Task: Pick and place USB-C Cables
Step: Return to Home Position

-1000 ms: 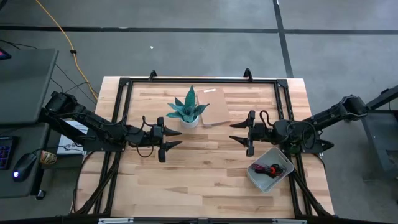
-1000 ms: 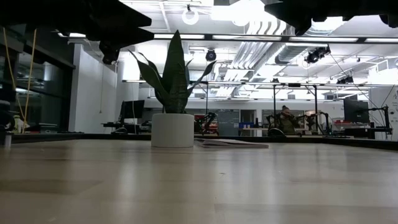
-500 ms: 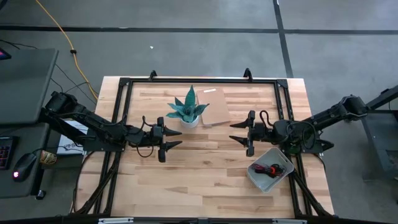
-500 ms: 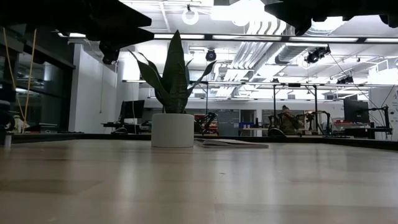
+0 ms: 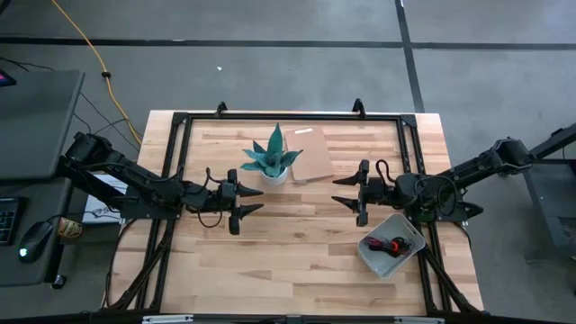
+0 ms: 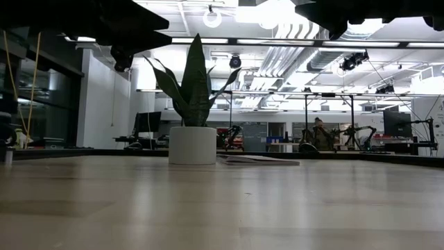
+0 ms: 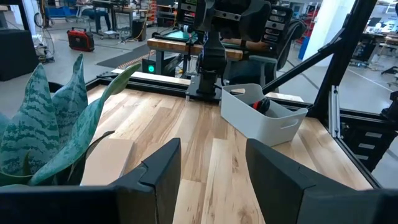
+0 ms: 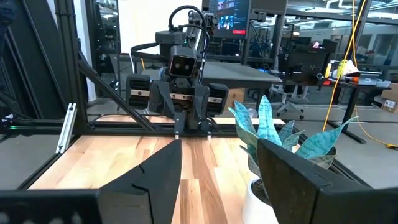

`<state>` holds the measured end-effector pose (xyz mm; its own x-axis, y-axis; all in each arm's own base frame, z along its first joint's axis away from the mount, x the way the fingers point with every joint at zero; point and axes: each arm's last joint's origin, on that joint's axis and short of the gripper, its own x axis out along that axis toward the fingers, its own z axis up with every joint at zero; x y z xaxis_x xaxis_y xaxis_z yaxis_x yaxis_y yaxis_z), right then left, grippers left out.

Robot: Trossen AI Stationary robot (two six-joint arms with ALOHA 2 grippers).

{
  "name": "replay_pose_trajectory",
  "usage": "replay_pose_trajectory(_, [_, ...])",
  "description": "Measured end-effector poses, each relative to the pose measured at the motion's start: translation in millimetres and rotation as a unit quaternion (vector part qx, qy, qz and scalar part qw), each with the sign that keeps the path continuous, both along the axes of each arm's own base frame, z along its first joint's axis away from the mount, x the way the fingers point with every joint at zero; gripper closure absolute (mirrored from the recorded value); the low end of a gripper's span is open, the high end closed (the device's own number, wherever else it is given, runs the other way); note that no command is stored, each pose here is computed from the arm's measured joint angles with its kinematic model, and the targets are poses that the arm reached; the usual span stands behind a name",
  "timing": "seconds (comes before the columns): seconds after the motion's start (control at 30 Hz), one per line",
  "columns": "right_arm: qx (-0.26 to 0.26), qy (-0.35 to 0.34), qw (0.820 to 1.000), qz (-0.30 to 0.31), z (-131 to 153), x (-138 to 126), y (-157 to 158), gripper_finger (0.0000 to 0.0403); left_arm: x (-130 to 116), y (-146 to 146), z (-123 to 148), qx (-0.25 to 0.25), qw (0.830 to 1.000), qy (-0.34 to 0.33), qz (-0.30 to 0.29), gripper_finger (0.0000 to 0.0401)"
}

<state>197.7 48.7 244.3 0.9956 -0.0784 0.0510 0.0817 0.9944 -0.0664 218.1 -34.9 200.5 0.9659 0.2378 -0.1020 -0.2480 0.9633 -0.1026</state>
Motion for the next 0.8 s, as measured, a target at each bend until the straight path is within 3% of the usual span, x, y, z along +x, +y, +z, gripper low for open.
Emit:
replay_pose_trajectory(0.5, [0.000, 0.000, 1.000, 0.000, -0.1, 0.0, 0.1, 0.0203, -4.2, -1.6, 2.4, -0.032, 0.999, 0.005, -0.043, 0.0240])
replay_pose_trajectory(0.8, [0.000, 0.000, 1.000, 0.000, -0.1, 0.0, 0.1, 0.0203, -50.8, 18.0, 37.2, -0.015, 1.000, -0.015, -0.018, 0.0240])
